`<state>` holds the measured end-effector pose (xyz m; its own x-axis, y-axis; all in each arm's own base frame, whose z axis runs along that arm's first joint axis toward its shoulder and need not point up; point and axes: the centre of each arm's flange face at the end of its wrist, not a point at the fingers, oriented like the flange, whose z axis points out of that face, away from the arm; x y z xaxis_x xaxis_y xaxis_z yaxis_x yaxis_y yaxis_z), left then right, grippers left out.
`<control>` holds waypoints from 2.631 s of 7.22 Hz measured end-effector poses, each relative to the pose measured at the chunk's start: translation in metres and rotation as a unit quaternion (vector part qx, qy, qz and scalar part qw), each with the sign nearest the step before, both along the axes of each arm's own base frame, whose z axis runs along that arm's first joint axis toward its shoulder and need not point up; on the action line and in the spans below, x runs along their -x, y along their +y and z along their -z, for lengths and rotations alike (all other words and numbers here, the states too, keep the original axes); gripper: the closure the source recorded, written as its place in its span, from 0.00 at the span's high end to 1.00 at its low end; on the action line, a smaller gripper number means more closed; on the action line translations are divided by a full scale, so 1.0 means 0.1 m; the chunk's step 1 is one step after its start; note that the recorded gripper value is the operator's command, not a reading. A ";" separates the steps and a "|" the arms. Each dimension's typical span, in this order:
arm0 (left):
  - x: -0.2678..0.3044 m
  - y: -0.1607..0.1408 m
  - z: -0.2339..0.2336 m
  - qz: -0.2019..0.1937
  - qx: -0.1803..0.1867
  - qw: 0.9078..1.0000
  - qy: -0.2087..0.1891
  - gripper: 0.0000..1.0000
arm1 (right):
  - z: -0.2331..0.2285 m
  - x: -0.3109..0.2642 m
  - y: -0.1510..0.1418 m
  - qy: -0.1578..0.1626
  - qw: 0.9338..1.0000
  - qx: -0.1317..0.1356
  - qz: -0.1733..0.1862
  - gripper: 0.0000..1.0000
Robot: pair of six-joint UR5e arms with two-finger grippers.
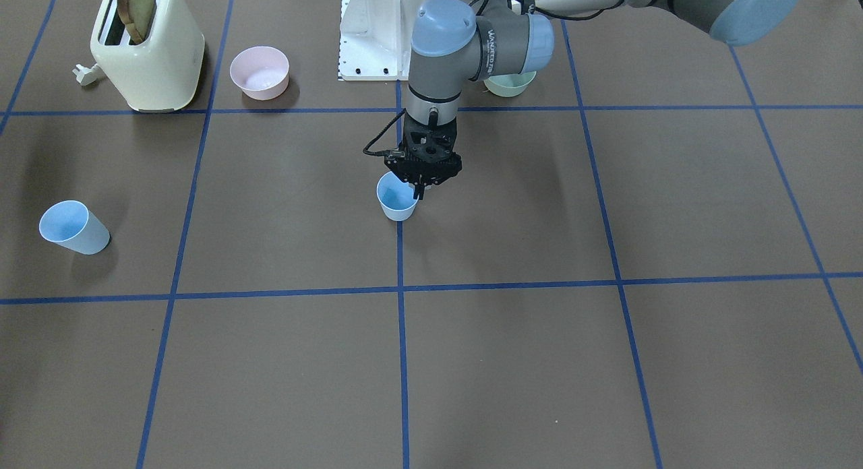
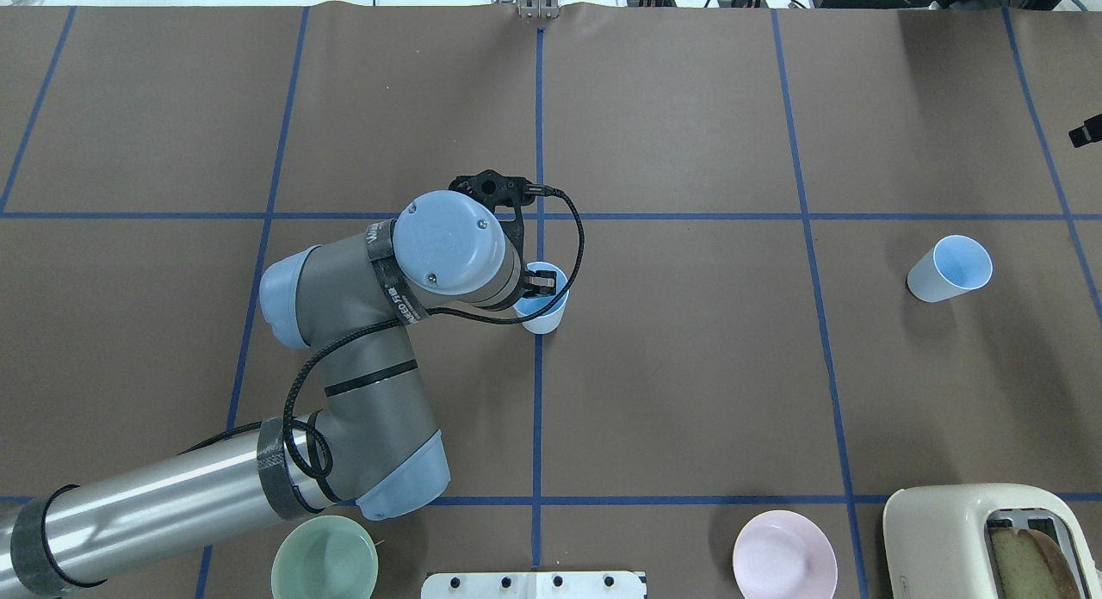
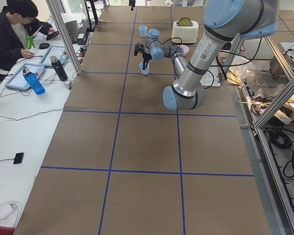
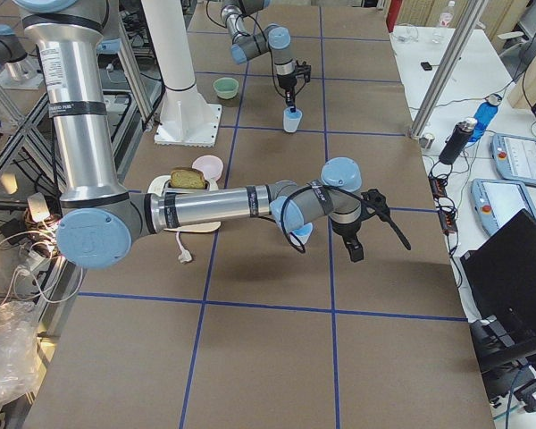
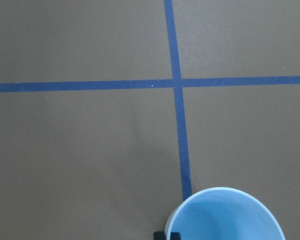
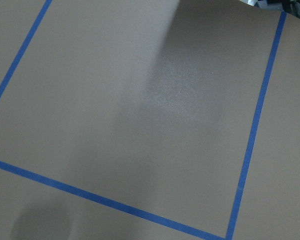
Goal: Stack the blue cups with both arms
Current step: 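Carry the cup with the left gripper to the table center and set it down, then open the left gripper and withdraw the left arm from the cup, then lower the right gripper onto the other light-blue cup and grasp it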
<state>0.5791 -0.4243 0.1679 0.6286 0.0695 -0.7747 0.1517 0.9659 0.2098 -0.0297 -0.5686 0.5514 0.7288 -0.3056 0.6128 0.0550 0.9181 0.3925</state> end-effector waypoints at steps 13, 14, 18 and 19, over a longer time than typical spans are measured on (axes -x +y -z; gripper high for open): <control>4.83 -1.45 -2.65 -0.139 -0.079 0.981 -0.115 0.98 | 0.32 0.13 0.27 -0.048 0.999 0.022 -0.012 1.00; 5.41 -1.27 -3.27 -0.147 -0.060 0.980 -0.116 0.98 | 0.41 0.27 0.31 -0.058 0.998 0.032 -0.013 1.00; 6.58 -0.57 -4.50 -0.091 0.037 0.991 -0.095 0.98 | 0.53 0.74 0.56 -0.059 0.997 0.058 -0.010 1.00; 6.64 -0.53 -4.54 -0.086 0.045 0.991 -0.094 0.98 | 0.44 0.81 0.61 -0.050 0.997 0.062 -0.005 1.00</control>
<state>-0.0848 -0.4774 0.6219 0.7471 0.1250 -0.6528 -0.0511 0.9901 0.1310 -0.1108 -0.5071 0.5076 0.6652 -0.2153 0.7149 0.0117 0.9604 0.2784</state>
